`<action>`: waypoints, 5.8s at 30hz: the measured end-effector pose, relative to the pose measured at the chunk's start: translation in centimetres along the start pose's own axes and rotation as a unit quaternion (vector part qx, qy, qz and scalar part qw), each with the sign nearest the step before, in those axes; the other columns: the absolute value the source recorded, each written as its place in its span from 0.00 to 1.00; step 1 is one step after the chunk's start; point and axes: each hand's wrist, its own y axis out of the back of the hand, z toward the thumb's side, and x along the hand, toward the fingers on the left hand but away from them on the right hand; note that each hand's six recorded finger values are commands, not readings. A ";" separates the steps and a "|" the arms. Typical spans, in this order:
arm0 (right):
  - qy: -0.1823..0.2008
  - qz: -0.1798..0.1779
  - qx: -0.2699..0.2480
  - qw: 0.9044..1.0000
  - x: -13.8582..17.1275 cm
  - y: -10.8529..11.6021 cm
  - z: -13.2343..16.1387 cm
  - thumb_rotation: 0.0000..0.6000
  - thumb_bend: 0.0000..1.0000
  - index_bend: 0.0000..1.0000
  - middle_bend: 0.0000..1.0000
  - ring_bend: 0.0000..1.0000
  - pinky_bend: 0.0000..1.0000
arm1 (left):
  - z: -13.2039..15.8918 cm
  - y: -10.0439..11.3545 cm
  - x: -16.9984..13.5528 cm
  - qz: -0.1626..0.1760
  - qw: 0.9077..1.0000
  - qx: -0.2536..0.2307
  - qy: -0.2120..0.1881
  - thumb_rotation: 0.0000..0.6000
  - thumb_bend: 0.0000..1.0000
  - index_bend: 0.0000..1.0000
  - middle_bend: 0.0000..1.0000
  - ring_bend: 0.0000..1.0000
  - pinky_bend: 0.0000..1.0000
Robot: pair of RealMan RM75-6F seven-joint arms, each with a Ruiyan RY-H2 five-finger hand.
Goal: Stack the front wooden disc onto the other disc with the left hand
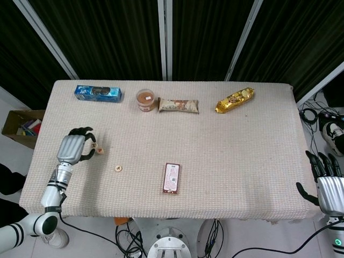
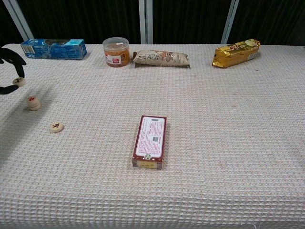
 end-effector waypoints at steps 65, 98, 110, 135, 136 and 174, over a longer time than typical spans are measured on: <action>-0.014 0.001 -0.003 1.000 0.3 -0.1 -0.8 1.00 0.22 0.04 0.18 0.04 0.03 | 0.8 -2.7 1.1 -0.043 0.998 0.047 0.006 1.00 0.40 0.44 0.18 0.16 0.18; -0.015 -0.001 -0.005 1.000 0.4 0.0 -0.8 1.00 0.22 0.04 0.18 0.04 0.03 | 0.9 -2.8 0.7 -0.046 0.998 0.047 0.004 1.00 0.40 0.39 0.17 0.16 0.18; -0.015 -0.003 -0.004 1.000 0.4 0.0 -0.8 1.00 0.22 0.04 0.18 0.04 0.03 | 1.1 -2.8 0.8 -0.047 0.998 0.048 0.001 1.00 0.40 0.41 0.17 0.15 0.18; -0.018 -0.008 -0.005 1.000 0.8 0.2 -0.8 1.00 0.22 0.04 0.18 0.04 0.03 | 2.8 -1.7 -0.9 -0.021 0.998 0.047 -0.036 1.00 0.37 0.41 0.17 0.15 0.18; -0.017 -0.009 -0.005 1.000 0.9 0.1 -0.8 1.00 0.22 0.04 0.18 0.04 0.03 | 3.4 -1.6 -1.3 -0.017 0.997 0.048 -0.049 1.00 0.37 0.41 0.17 0.15 0.18; -0.012 -0.021 -0.006 1.000 1.6 0.3 -0.7 1.00 0.22 0.04 0.18 0.04 0.03 | 7.2 -7.0 -3.4 -0.069 0.983 0.125 -0.115 1.00 0.37 0.46 0.17 0.14 0.17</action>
